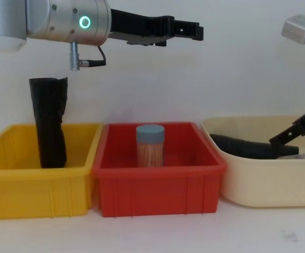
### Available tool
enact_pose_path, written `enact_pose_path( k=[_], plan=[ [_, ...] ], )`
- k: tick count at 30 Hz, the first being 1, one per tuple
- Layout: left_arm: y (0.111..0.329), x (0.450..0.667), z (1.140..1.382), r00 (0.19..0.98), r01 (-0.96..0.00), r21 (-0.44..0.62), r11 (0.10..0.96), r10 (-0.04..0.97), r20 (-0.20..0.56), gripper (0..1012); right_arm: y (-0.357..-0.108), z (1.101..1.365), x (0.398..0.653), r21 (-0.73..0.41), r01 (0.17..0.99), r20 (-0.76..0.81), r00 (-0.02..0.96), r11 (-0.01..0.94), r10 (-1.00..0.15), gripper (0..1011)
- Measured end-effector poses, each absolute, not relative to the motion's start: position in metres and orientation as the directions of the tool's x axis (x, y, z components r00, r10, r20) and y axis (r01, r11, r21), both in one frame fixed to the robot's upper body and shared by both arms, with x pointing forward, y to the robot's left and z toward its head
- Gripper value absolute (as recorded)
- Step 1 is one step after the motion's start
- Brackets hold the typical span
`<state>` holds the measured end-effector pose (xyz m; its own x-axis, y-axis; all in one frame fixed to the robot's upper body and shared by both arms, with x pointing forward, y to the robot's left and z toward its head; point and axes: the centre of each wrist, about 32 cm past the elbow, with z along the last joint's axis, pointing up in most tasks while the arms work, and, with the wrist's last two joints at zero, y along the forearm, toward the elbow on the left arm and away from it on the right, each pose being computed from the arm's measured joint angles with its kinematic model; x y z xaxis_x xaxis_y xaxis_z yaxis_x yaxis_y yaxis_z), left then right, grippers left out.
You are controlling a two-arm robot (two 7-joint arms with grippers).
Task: Pick up the garbage bag with the one hand and transfer it to the other hand.
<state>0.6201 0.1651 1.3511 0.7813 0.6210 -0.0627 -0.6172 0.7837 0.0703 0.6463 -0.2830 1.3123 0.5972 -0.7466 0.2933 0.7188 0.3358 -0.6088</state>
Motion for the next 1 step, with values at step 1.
enact_pose_path(
  k=[1],
  plan=[
    [0.1651, 0.6201, 1.3511, 0.781, -0.617, 0.07, 0.784, 0.621, -0.063, 1002, -0.2833, 1.3122, 0.6463, -0.61, 0.718, 0.293, 0.597, 0.335, -0.747, 999]
  ],
)
